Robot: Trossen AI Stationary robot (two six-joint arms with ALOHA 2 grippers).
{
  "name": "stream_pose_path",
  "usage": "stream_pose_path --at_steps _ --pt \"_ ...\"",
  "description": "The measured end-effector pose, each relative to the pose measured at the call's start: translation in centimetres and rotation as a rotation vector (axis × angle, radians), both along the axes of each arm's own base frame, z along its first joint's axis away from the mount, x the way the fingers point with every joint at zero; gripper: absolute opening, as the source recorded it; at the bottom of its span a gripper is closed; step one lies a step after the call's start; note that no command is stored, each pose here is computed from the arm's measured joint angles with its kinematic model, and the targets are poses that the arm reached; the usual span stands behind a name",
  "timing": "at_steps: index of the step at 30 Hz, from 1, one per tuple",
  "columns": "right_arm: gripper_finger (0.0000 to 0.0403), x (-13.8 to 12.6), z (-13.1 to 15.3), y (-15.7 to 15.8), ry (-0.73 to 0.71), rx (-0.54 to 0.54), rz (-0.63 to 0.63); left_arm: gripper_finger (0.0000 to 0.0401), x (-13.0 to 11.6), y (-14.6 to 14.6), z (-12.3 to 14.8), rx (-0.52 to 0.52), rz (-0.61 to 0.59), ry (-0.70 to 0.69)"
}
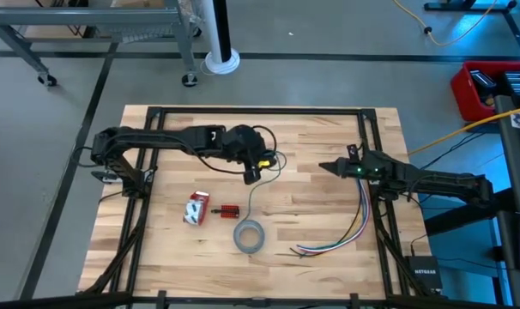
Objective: Coil cords
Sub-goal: Prepare the spool
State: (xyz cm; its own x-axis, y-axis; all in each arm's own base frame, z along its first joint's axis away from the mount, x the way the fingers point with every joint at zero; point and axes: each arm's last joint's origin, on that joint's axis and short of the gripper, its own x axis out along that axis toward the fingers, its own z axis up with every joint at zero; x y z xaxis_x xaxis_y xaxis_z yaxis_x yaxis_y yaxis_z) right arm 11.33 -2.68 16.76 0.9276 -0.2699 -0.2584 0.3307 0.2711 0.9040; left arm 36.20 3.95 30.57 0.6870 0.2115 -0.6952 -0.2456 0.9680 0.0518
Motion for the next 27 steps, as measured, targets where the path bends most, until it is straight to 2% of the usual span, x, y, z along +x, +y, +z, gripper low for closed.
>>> stream_pose_path --at_steps 6,17,21,27 --pt "0.0097 0.2 1.5 -0.2 -0.142 -0.08 -0.057 0.0 -0.2 -0.1 -1.1 -0.018 0.023 0.026" --pt "0.0097 2.3 0.9 -0.1 -0.109 -0.116 0.172 0.0 0.4 -0.6 -0.9 -0.03 -0.057 -0.05" --pt "0.0097 3.9 2.4 -0.2 -0.119 -0.193 0.257 0.0 0.4 -0.6 -0.9 -0.028 -0.065 -0.045" --pt "0.0097 7.1 5.3 -0.7 -0.079 -0.399 0.37 0.0 0.3 -0.3 -0.9 -0.019 -0.064 -0.037"
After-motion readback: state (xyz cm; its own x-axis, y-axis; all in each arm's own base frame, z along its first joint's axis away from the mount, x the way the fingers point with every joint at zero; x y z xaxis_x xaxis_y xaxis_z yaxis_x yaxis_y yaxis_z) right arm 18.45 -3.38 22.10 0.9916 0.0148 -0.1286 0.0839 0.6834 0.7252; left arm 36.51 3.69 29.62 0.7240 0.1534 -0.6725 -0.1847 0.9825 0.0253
